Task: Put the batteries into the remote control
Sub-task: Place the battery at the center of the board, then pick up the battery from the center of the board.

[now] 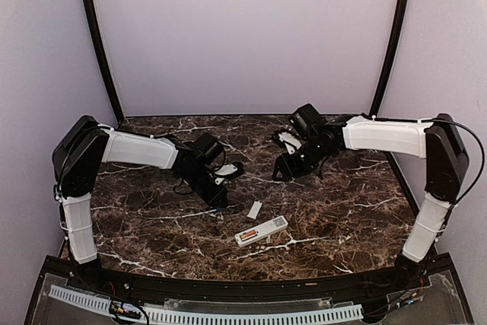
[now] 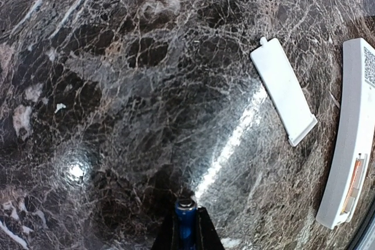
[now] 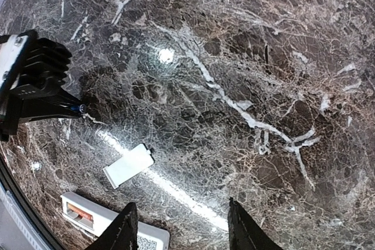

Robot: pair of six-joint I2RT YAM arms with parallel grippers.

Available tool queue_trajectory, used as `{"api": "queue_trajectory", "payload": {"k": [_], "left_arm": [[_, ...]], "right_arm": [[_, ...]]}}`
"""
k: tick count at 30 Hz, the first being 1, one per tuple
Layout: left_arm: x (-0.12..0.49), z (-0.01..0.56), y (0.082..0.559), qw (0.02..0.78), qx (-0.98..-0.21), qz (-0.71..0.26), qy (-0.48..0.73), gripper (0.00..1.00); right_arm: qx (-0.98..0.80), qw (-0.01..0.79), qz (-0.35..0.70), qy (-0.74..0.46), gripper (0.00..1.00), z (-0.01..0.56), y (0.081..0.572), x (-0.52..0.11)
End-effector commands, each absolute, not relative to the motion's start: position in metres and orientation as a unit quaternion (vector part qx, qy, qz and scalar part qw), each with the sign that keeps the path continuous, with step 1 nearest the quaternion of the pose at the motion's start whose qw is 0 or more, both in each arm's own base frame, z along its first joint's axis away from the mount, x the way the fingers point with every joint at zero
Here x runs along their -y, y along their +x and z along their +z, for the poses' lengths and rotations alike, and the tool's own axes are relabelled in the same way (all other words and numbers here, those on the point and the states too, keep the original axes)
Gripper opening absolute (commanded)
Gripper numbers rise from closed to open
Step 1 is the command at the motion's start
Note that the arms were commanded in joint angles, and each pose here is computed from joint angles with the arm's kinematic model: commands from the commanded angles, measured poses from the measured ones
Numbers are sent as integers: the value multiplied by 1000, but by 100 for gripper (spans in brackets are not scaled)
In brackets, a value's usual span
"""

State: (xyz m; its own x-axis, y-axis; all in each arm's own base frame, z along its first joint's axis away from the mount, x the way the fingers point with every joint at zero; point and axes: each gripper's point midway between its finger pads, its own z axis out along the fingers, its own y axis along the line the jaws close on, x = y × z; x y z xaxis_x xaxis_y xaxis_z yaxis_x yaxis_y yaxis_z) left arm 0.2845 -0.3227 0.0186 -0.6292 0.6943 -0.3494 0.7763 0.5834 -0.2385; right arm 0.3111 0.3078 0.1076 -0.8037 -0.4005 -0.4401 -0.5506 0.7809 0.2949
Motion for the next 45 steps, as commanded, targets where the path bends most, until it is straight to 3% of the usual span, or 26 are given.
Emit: {"api": "queue_trajectory", "payload": {"k": [1,11,19,22,31,39,45], "left_arm": [[277,-21,252,8,-900,-132,415,0],[262,-14,252,4,-903,-157,399,35],[251,-12,244,-9,-919,-141,367,47],[233,-20,246,-8,-930,-90,356,48],[225,-24,240,-9,-924,-54,378,45],[228,-28,241,4,-915,-45,400,25],[234,-29,233,-3,-907,-56,418,21]], "right_arm": [[-938,143,191,-250,49,100,311,-306],[-915,207,197,-285,49,131,330,-316],[-902,241,220,-283,49,149,315,-307],[-899,248,224,-282,49,152,311,-304],[-891,262,239,-285,49,161,301,-300],[-890,260,244,-286,49,159,295,-297],[-889,260,238,-293,49,157,295,-296]]}}
